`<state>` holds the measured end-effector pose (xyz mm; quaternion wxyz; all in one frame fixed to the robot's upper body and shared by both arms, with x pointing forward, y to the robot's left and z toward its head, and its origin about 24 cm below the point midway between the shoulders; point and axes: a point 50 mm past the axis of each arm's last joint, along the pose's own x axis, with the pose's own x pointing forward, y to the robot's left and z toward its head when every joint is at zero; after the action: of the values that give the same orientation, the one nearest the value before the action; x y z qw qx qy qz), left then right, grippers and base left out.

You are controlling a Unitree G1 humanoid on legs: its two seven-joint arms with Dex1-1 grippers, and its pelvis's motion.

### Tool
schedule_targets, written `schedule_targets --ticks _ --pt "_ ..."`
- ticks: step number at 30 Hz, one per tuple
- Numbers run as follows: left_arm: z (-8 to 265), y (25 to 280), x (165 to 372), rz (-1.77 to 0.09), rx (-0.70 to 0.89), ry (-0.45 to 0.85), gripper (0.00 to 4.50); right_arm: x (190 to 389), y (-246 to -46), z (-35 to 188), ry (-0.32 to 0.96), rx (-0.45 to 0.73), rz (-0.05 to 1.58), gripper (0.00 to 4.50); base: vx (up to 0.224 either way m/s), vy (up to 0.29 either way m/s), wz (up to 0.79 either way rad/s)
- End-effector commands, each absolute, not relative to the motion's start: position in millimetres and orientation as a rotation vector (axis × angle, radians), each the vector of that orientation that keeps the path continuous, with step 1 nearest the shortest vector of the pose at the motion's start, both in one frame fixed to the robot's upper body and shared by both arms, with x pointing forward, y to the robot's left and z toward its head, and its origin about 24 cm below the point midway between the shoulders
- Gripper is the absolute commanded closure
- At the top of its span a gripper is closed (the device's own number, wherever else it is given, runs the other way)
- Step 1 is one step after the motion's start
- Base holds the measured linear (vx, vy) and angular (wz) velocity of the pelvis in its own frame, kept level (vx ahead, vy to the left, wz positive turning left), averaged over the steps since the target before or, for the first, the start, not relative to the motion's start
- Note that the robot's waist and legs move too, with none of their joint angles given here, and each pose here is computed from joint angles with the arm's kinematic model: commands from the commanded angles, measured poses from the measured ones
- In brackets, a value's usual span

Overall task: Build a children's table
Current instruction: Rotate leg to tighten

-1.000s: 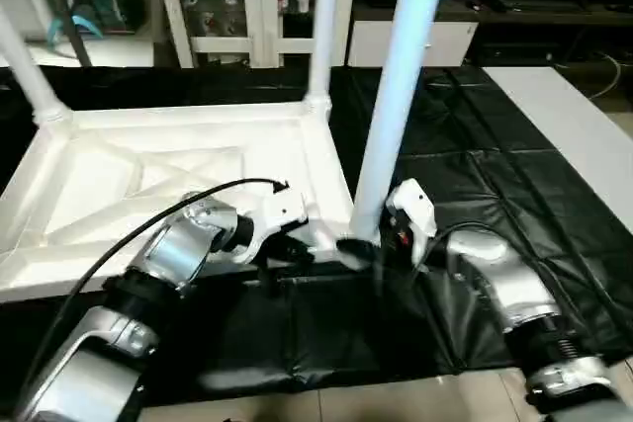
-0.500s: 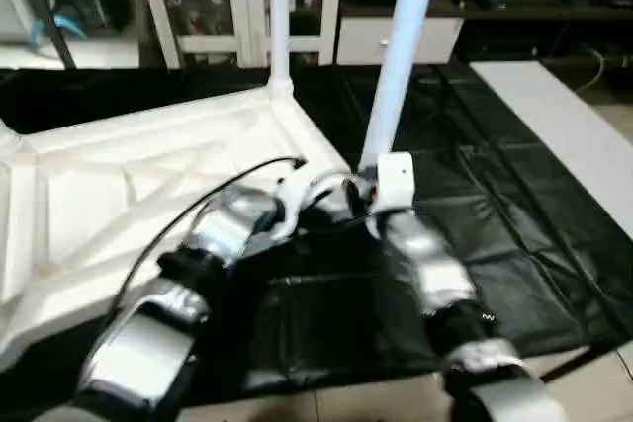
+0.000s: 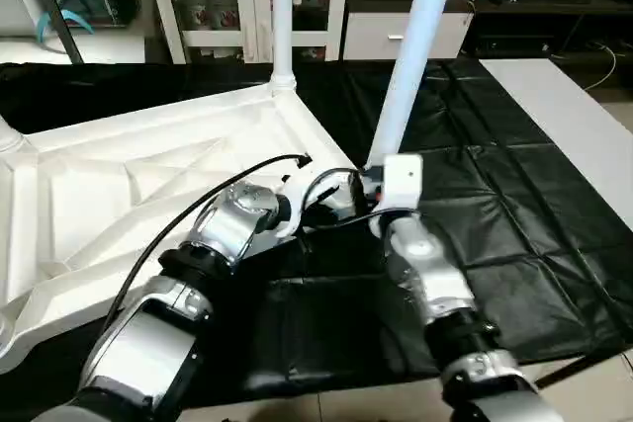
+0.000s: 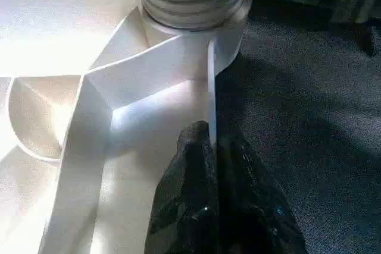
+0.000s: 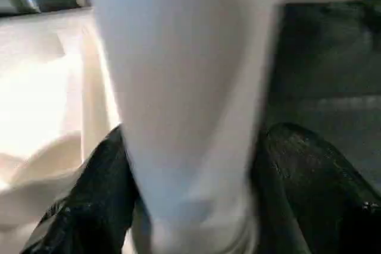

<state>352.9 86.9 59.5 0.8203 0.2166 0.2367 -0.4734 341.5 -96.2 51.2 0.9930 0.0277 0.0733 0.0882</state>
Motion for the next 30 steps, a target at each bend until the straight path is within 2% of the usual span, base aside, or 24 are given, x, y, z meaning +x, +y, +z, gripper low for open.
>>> schedule_targets --ticks 1,5,11,18,24,30 --pt "45.6 106.9 346.8 -0.989 0.467 0.573 4.5 342.8 -127.7 63.1 0.082 0.014 0.187 0.6 0.0 0.0 0.0" --pt "45.1 110.2 343.9 -1.023 0.476 0.593 4.5 338.5 -145.1 62.4 0.112 -0.017 0.35 0.25 0.0 0.0 0.0" --pt "44.0 111.5 329.9 -1.171 0.489 0.629 4.5 320.7 -165.3 52.8 0.25 -0.076 0.81 0.2 0.0 0.0 0.0" --pt "42.7 111.0 311.8 -1.348 0.502 0.7 4.5 316.8 -167.9 50.8 0.301 -0.104 1.012 0.2 0.0 0.0 0.0" --pt "47.6 116.7 312.7 -1.349 0.523 0.705 4.5 315.0 -164.5 49.9 0.342 -0.162 1.13 0.2 0.0 0.0 0.0" --pt "46.4 118.0 313.6 -1.332 0.53 0.715 4.5 319.8 -159.8 47.2 0.345 -0.19 1.139 0.2 0.0 0.0 0.0"
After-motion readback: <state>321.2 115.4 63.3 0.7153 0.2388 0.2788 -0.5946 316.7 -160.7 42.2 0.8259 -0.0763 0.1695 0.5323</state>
